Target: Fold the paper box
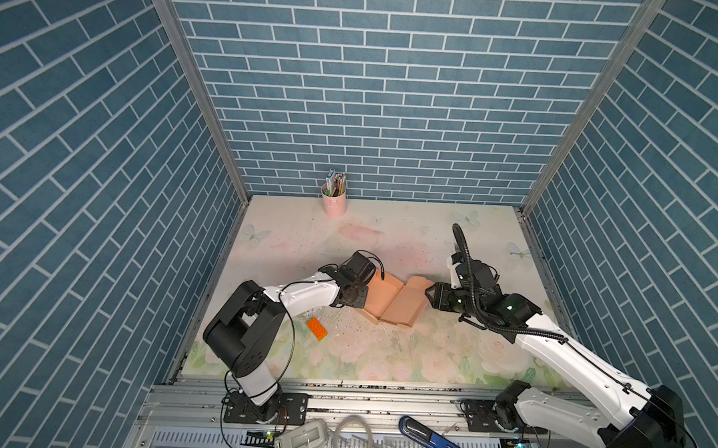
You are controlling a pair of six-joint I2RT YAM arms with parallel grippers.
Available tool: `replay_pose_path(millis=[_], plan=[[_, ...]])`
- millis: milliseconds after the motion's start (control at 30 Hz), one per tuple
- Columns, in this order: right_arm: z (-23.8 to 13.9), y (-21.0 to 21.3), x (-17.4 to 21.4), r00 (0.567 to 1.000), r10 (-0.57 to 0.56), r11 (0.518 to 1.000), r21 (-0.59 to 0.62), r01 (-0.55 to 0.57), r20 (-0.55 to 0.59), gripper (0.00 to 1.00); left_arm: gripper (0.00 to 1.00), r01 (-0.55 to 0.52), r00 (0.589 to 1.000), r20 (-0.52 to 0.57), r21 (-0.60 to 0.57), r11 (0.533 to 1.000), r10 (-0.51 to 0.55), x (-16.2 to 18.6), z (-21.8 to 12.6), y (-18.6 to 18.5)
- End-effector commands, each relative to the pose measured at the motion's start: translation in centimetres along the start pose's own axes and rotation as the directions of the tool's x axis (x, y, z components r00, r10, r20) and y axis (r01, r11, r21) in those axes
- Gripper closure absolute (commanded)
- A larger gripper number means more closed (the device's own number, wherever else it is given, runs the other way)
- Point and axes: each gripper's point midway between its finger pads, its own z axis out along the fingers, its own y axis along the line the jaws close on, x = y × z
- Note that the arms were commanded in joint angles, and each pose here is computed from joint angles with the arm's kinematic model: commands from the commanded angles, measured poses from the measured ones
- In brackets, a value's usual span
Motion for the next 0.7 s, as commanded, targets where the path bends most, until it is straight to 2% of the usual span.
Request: replay_pose_path(millis=[0,267,367,467,667], plan=[[0.6,-0.5,0.6,0.997,0.075,0.997,0.032,-0.075,-0.004,0.53,0.72,0.016,0.999,0.034,0.015,1.000,-0.017,-0.6,-0.9,-0.1],[2.2,-0.6,1.5,0.995,0.088,0.995,0.047,-0.086,-0.039,0.70,0.57,0.010,0.996,0.094,0.001,1.000,-0.010,-2.8,-3.3,0.0],[2.4,-0.7,1.5,0.996,0.082,0.995,0.057,-0.079,-0.039,0.77,0.48,0.012,0.994,0.107,-0.010,1.000,-0.011,-3.4,-4.3,0.2],[2.6,-0.8,1.2,0.997,0.069,0.995,0.070,-0.067,-0.032,0.82,0.39,0.023,0.993,0.114,-0.020,1.000,-0.020,-3.3,-5.3,0.6],[3.2,-0.6,0.4,0.999,0.025,0.996,0.087,-0.023,-0.027,0.88,0.32,0.053,0.993,0.112,-0.039,0.998,-0.048,-2.2,-6.8,1.7]])
